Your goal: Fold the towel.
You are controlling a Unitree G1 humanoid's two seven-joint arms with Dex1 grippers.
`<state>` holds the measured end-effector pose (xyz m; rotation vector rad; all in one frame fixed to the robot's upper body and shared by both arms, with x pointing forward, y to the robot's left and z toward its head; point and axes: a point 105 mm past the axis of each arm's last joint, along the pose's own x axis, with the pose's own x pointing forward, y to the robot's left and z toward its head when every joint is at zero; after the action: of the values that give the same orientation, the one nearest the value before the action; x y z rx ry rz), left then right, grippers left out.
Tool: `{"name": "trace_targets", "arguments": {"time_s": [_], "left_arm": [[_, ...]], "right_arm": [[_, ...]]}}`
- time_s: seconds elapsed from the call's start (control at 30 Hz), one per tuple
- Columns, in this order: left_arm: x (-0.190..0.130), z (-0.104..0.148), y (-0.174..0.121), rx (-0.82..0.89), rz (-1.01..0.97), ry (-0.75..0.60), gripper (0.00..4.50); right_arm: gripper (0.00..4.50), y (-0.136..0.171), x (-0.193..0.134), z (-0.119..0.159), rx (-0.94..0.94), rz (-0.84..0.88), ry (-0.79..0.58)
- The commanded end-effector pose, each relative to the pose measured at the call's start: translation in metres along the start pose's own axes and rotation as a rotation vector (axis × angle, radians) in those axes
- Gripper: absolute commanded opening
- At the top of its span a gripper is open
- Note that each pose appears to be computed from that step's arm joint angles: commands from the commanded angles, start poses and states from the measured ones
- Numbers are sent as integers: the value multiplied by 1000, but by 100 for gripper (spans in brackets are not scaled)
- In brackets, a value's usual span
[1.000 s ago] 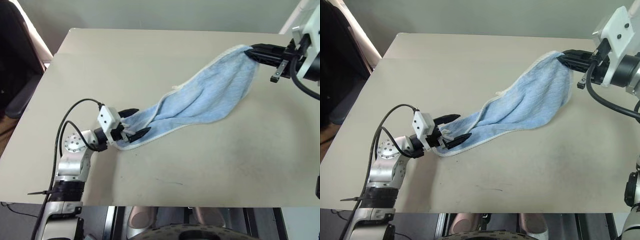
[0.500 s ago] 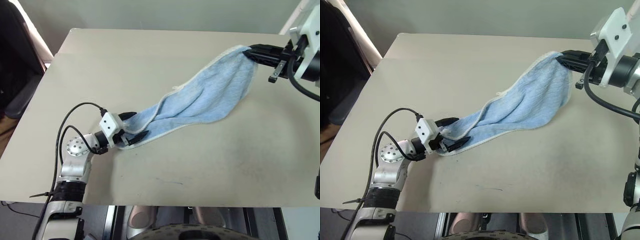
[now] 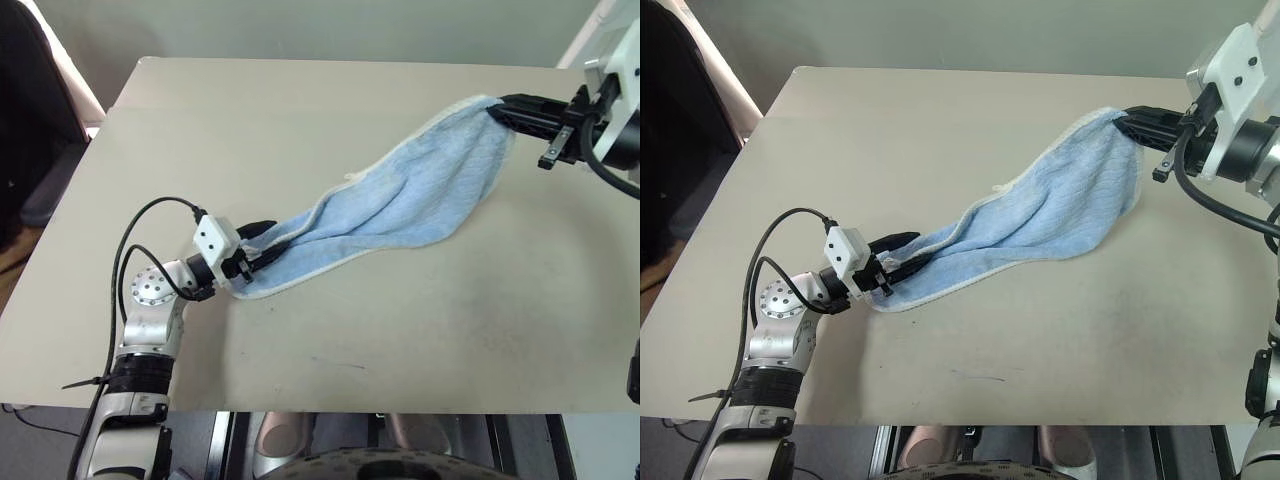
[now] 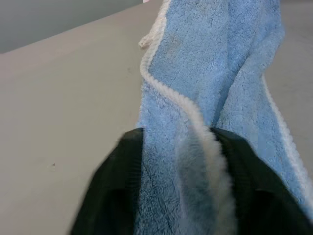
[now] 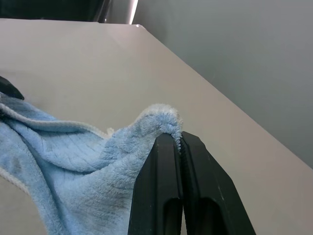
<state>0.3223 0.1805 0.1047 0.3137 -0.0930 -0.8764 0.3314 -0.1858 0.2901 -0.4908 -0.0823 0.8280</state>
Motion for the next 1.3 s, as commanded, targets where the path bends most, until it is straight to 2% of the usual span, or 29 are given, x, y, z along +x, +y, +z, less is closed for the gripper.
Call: {"name": "trace_targets", "arguments": {"time_s": [0.03,0.13,0.17,0.27,0.37,0.47,0.57,0.8,0.87,1.17,1.3], "left_arm": [[-1,11,5,39,2,-28,113],[-3,9,5,33,-5,-20,9],[-3,8,6,32,-7,-17,4],[-5,7,9,22,1,-14,4],[-7,11,24,-17,75,-40,4],[-7,16,49,-38,189,-59,4],[-8,32,96,-13,405,-115,4],[-3,64,152,10,646,-193,4],[4,80,167,-6,694,-233,4],[33,124,196,-99,828,-267,4],[39,158,203,-61,854,-307,4]], "right_arm": [[0,-2,-7,13,-47,-28,-26],[0,-1,-7,13,-47,-28,-23],[0,-1,-7,13,-47,-28,-23],[0,-3,-8,10,-48,-35,-10],[0,-6,-10,6,-51,-48,4],[0,-11,-14,2,-54,-77,20],[0,-30,-26,-21,-48,-192,100],[0,-44,-39,-44,-48,-294,172],[0,-55,-40,-52,-64,-350,205],[0,-109,-16,-52,-87,-581,145],[0,-140,-15,-40,-118,-746,77]]}}
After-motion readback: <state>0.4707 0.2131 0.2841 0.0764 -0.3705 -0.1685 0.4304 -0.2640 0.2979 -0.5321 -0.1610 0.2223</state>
